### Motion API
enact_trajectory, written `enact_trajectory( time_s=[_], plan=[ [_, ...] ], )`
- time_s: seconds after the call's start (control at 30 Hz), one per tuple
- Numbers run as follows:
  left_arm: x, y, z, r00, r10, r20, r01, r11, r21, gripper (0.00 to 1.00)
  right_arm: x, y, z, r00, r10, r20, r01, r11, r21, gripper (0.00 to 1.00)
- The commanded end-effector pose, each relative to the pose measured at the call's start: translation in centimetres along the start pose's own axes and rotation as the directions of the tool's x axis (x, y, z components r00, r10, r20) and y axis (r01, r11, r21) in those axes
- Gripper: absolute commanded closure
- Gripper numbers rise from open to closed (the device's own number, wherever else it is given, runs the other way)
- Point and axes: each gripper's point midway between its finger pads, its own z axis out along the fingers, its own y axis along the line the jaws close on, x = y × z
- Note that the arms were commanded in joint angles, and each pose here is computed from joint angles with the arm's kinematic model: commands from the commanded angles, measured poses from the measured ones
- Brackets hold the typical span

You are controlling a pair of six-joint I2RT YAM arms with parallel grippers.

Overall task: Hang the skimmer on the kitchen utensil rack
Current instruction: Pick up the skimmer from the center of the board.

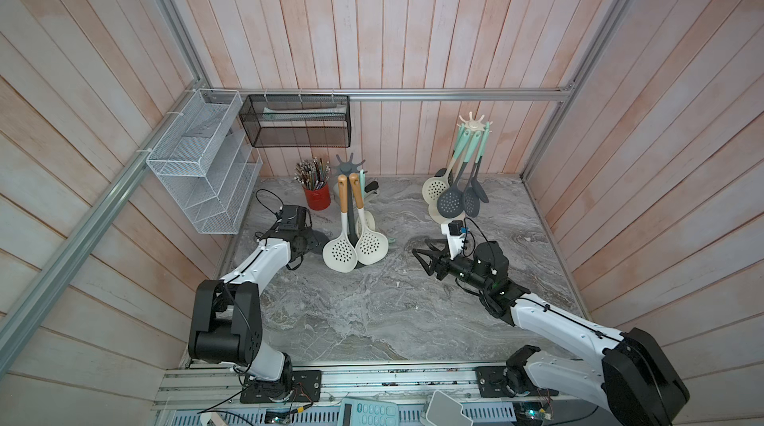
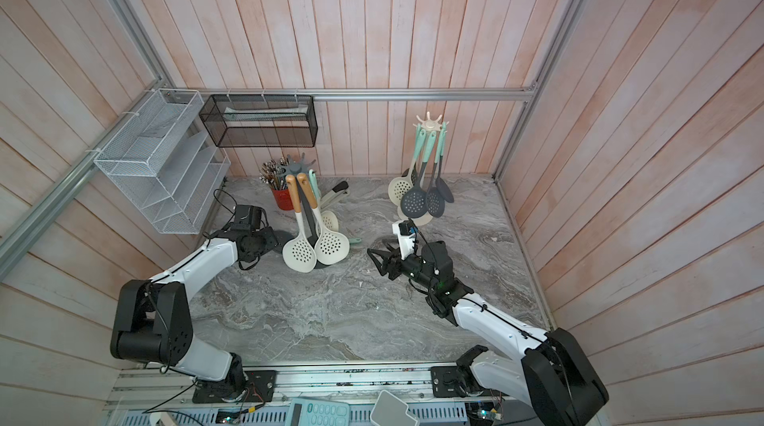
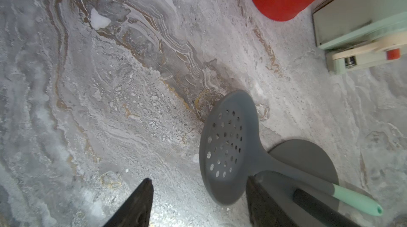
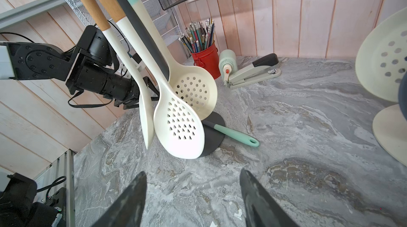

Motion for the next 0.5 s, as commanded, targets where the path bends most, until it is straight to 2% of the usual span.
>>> enact_trajectory(
  time_s=[0.0, 0.23, 0.47],
  plan=[
    [-0.6, -0.4, 0.8, 1.0, 0.0, 0.016, -0.001, 1.0, 0.023, 0.32, -0.4, 0.4, 0.4, 1.0, 0.019, -0.007, -0.02, 0.999, -0.025, 0.32],
    [-0.1, -0.8, 2.7, 1.0, -0.019, -0.012, 0.02, 0.997, 0.068, 0.33, -0.5, -0.4, 0.9, 0.997, 0.067, -0.035, -0.066, 0.998, 0.013, 0.32],
    [0.7, -1.2, 4.7, 0.998, -0.016, -0.056, 0.021, 0.996, 0.085, 0.39, -1.4, -1.5, 1.3, 0.995, 0.089, -0.047, -0.086, 0.993, 0.078, 0.32]
  ],
)
